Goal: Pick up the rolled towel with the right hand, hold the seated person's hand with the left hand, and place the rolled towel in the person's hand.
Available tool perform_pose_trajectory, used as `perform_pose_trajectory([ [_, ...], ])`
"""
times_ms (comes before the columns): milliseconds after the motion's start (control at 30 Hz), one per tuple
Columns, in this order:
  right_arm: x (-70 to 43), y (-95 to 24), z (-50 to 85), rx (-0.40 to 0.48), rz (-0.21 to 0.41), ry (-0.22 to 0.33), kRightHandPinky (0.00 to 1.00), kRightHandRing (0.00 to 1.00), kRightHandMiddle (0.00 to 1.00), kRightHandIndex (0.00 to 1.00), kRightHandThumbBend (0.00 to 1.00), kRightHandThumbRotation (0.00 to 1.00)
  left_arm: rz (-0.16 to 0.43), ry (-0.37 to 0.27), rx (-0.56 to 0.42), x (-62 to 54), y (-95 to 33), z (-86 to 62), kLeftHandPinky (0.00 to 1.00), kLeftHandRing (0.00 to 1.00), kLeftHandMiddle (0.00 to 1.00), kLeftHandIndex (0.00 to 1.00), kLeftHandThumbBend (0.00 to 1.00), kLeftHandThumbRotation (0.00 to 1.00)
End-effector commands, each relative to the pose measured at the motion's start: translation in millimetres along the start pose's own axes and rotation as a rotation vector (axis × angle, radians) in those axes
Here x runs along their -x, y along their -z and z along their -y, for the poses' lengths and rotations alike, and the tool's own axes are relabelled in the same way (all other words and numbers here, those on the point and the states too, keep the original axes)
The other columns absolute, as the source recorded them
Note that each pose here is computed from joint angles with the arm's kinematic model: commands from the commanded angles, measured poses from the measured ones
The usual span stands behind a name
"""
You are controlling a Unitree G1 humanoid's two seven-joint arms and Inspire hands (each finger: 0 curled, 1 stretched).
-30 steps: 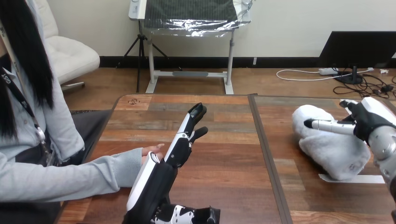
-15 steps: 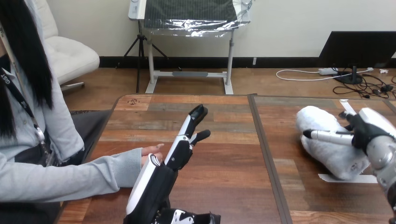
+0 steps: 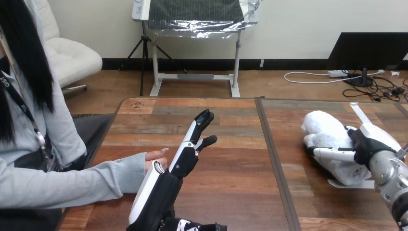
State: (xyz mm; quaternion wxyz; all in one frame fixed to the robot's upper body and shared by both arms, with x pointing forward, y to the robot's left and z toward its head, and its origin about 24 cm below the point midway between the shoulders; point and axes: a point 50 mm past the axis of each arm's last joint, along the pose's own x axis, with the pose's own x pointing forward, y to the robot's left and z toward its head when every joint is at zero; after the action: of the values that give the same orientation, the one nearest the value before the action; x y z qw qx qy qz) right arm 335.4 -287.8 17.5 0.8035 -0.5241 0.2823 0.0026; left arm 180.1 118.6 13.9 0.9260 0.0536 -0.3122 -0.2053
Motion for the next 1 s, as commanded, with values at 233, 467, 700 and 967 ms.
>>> perform_pose_trajectory([
  [233, 3.2, -13.8, -42.3, 0.03, 0.037, -0.119, 0.71, 0.81, 0.83, 0.94, 0.9, 0.67, 0.075, -0.008, -0.029, -12.6, -9.2, -4.7, 0.88, 0.99, 1.0, 1.0, 1.0, 0.74],
  [467, 3.8, -15.4, -46.7, 0.018, 0.035, -0.123, 0.7, 0.79, 0.82, 0.92, 0.89, 0.64, 0.075, -0.01, -0.014, -12.3, -9.8, -3.3, 0.88, 1.0, 1.0, 1.0, 1.0, 0.73],
  [700, 4.0, -17.1, -48.7, 0.002, 0.039, -0.112, 0.65, 0.76, 0.79, 0.88, 0.87, 0.58, 0.078, -0.014, -0.025, -11.8, -10.4, -3.4, 0.88, 1.0, 1.0, 1.0, 1.0, 0.73],
  [967, 4.0, -16.9, -48.0, -0.091, 0.03, -0.095, 0.58, 0.68, 0.73, 0.8, 0.84, 0.38, 0.078, -0.012, -0.022, -12.0, -10.0, -3.5, 0.88, 1.0, 1.0, 1.0, 1.0, 0.74],
])
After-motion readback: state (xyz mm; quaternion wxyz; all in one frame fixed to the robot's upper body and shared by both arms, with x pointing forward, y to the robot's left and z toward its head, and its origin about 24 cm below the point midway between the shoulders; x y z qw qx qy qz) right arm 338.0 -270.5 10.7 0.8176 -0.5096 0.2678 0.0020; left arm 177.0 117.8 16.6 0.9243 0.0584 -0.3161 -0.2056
